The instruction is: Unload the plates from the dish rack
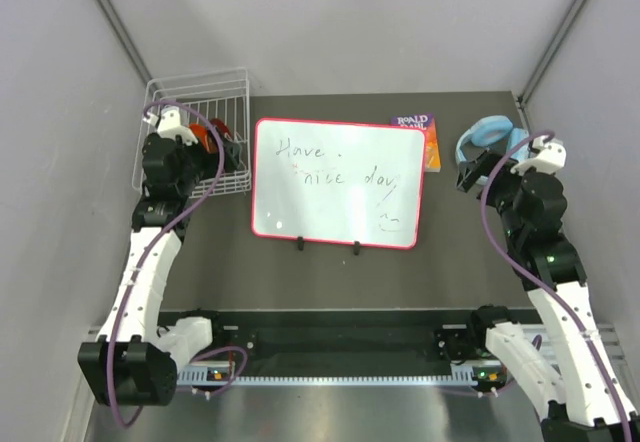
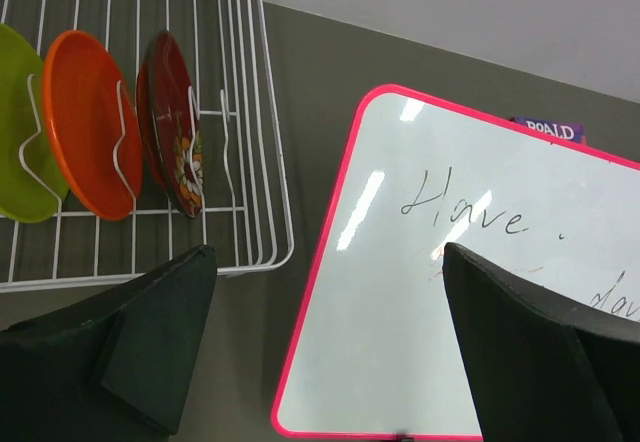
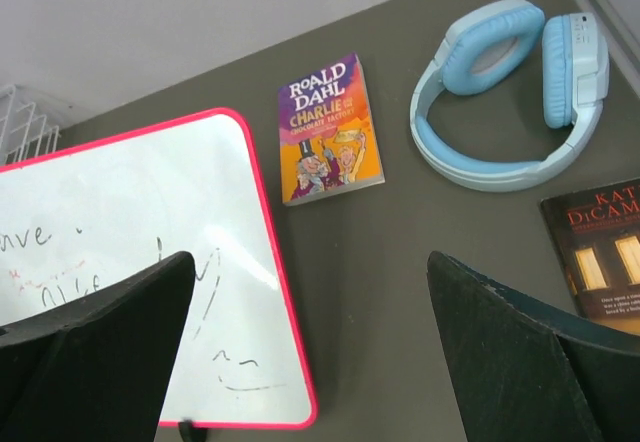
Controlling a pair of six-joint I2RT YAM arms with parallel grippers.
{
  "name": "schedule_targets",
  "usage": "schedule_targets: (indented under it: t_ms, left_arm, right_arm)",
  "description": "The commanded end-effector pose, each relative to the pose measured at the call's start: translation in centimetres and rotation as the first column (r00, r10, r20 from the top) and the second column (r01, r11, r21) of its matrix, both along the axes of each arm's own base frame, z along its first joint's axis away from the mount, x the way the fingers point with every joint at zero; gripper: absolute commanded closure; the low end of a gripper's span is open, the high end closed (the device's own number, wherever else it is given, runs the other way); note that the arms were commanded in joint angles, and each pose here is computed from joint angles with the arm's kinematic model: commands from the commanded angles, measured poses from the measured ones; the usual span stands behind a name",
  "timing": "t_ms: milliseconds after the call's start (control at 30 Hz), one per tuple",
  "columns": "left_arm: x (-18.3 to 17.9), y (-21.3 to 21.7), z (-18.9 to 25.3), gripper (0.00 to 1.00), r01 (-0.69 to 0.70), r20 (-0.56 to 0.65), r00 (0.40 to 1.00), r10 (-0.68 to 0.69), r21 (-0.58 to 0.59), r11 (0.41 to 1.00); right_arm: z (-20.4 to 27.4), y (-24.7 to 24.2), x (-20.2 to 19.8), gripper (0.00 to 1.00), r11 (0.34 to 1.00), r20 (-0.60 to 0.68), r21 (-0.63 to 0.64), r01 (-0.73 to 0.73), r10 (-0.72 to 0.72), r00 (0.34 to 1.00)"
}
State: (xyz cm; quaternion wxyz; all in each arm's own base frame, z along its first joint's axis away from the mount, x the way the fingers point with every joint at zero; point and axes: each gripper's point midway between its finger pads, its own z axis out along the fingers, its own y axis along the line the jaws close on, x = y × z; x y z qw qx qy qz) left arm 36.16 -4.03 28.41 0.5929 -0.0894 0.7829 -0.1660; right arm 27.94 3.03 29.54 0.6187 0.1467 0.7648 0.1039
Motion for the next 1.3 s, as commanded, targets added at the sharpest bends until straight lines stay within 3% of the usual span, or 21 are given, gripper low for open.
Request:
schedule_targets:
  t_ms: [0,167,400,1100,1267]
  left_arm:
    - [0.7,-0.2,2.3,0.01,0.008,0.081,0.997,-0.008,-0.006,1.000]
    - [2.3,1.2,-0.2,0.02,-0.067,0.018,0.998,0.066,0.014,0.998]
    - [6.5,4.4,-4.2,0.09,-0.210,-0.022,0.977,0.214,0.118,0.971]
    - [14.7,6.8,-10.1,0.32,-0.325,0.028,0.945,0.326,0.171,0.930]
    - [15.3,7.3,-11.1,0.58,-0.351,0.029,0.936,0.352,0.178,0.919]
  right_arm:
    - [0.8,0.4,0.0,0.01,1.000,0.072,-0.006,-0.028,0.028,0.997]
    - [-1.0,-0.7,0.3,0.00,0.998,0.017,-0.067,0.022,-0.021,1.000]
    - [-3.7,-0.2,1.1,0.00,0.993,-0.069,-0.112,-0.026,0.019,0.997]
    - [-8.3,0.6,3.8,0.00,0.983,-0.190,-0.161,-0.084,0.053,0.980]
    - [-8.7,0.5,4.0,0.01,0.983,-0.203,-0.167,-0.080,0.045,0.978]
